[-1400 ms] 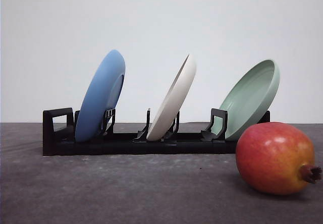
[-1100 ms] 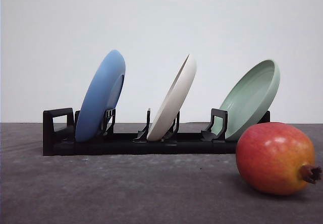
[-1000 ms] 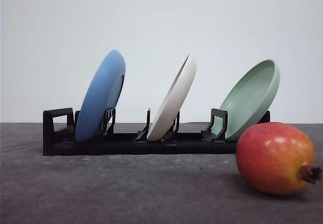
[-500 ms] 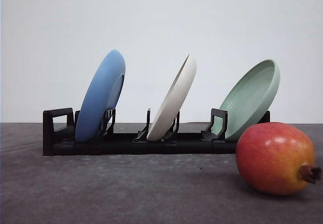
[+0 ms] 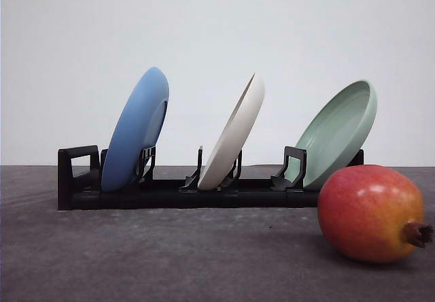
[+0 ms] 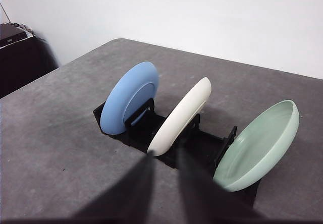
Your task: Place pomegranate in white plate
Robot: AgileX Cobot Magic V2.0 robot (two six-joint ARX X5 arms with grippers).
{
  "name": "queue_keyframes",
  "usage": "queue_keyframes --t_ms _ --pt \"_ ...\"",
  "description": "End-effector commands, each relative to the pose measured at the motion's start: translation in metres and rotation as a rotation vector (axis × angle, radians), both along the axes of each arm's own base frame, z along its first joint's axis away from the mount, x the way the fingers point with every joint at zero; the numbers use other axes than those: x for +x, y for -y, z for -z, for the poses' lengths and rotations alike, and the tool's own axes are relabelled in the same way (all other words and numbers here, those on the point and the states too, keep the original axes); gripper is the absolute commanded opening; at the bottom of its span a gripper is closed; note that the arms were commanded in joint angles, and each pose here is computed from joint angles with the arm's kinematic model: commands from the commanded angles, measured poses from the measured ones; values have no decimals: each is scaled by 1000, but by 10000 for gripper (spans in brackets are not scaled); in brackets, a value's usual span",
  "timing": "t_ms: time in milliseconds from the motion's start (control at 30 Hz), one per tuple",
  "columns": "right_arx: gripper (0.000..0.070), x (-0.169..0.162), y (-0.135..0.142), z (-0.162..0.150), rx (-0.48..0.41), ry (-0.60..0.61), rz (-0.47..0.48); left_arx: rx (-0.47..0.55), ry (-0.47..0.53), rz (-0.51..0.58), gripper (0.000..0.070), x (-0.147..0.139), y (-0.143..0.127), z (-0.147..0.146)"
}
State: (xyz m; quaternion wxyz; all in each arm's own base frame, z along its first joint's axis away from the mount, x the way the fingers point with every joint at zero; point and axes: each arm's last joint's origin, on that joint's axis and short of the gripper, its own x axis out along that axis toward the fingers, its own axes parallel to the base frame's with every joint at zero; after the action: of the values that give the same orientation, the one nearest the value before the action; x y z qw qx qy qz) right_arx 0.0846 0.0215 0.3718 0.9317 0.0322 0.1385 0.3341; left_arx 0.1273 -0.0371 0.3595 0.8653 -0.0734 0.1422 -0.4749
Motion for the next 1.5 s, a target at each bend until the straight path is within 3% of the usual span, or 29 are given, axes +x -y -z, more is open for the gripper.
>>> queue_keyframes --t_ms 0,67,100,300,567,900,1100,1267,1467 --pt "451 -1 0 -5 -3 21 -4 3 26 13 559 1 1 -6" --pt "563 -1 0 -5 -2 20 -4 3 17 14 604 3 1 -5" --pt "586 -1 0 -5 0 18 -4 4 13 16 604 4 1 -4" --pt "590 -1 0 -5 39 -14 6 -2 -48 67 596 13 11 1" --pt "590 0 -1 -5 91 -63 17 33 -212 98 596 44 42 12" --pt "590 1 -1 -5 90 -66 17 269 -345 -34 596 104 122 5" --pt "590 1 -1 -5 90 -66 17 443 -314 -60 596 140 180 10" --pt "590 1 -1 -5 90 -66 17 455 -266 -23 594 162 218 28" --pt "590 1 -1 -4 90 -67 17 495 -240 -69 593 175 241 55"
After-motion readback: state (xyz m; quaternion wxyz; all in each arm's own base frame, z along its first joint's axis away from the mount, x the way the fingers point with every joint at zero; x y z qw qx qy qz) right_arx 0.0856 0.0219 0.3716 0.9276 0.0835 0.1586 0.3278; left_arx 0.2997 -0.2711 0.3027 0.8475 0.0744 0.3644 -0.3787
